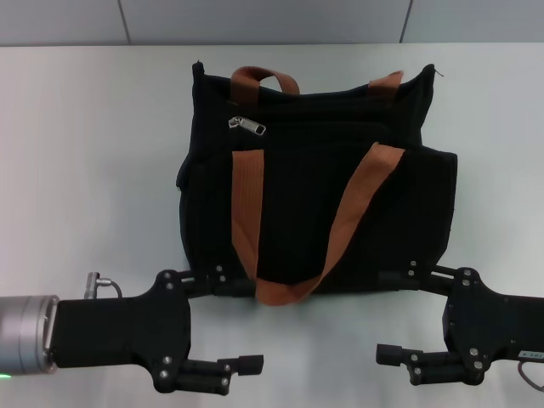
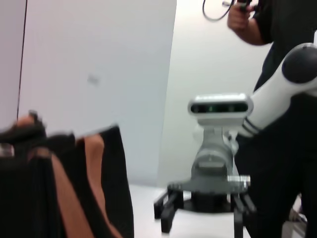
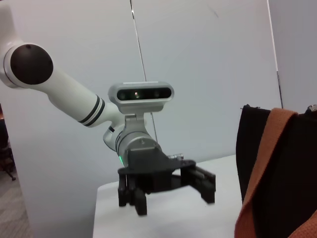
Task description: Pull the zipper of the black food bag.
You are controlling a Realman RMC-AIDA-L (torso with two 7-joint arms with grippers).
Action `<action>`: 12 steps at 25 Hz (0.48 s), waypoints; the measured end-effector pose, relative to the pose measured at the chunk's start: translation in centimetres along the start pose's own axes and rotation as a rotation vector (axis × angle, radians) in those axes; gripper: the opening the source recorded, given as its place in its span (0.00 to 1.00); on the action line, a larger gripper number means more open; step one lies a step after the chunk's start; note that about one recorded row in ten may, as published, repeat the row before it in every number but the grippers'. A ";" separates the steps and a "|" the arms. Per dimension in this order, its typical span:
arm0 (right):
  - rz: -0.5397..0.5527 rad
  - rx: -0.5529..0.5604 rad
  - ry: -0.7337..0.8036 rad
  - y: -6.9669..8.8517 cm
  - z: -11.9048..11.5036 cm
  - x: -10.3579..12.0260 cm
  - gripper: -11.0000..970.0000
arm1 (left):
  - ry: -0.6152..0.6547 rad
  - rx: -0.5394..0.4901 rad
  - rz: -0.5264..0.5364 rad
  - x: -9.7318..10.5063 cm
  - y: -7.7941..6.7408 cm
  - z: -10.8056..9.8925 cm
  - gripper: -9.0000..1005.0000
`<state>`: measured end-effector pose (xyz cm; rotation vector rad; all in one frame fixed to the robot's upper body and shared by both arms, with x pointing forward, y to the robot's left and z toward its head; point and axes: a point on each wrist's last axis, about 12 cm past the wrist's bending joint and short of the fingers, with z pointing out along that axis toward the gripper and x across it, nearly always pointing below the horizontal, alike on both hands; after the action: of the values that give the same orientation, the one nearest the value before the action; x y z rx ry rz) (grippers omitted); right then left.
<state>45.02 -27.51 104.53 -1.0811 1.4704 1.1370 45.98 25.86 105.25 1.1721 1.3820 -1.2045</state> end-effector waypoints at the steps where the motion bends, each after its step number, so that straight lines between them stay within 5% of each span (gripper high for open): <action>1: 0.000 0.000 0.000 0.0 0.0 0.0 0.86 | -0.007 0.000 0.005 -0.1 0.0 0.0 0.82; 7: 0.003 0.002 0.000 0.0 0.0 0.0 0.86 | -0.179 -0.066 0.109 -2.0 0.7 0.0 0.82; 12: 0.008 0.007 -0.003 0.0 -0.1 0.0 0.86 | -0.356 -0.235 0.188 -3.8 1.7 -1.5 0.82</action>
<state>44.97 -27.59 104.52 -1.0692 1.4761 1.1378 47.99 27.13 108.97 0.8534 1.0851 -1.0269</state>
